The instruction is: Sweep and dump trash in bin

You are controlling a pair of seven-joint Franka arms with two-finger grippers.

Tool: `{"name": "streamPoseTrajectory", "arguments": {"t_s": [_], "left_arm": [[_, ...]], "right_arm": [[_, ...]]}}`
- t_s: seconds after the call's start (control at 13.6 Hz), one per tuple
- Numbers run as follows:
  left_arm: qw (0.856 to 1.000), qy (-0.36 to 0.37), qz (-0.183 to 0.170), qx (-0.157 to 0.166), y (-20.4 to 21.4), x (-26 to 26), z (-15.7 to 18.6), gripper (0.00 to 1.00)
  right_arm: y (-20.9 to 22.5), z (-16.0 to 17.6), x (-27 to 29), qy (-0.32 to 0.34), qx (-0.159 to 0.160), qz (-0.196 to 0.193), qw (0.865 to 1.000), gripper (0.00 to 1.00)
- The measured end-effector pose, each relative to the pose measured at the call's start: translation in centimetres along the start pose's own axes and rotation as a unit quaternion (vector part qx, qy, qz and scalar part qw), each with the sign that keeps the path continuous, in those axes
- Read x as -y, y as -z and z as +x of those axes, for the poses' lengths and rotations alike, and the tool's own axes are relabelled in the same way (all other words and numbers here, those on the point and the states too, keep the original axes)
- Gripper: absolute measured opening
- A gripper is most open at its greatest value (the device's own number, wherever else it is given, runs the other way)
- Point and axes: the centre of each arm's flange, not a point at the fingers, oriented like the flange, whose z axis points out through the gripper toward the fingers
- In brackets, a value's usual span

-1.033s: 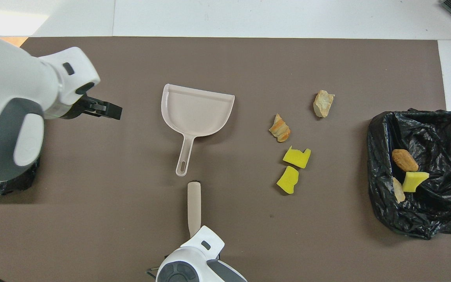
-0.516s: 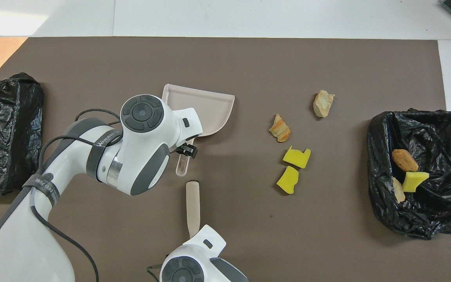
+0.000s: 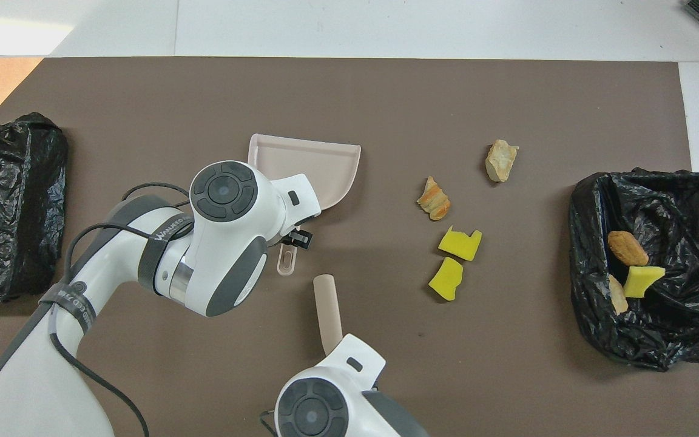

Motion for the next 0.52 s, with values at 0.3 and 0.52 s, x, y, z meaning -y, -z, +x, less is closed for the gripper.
{"name": "streamPoseTrajectory", "arguments": {"t_s": [0.3, 0.52], "left_arm": [[1.0, 0.011, -0.007, -0.01, -0.9, -0.8, -0.6, 0.88], [0.999, 0.031, -0.008, -0.007, -1.6, -2.5, -1.3, 0.87]], "right_arm": [[2.4, 0.8, -7.0, -0.046, -0.004, -0.007, 0.999, 0.26], [1.9, 1.7, -11.0, -0.089, -0.001, -0.009, 0.996, 0.26]]}}
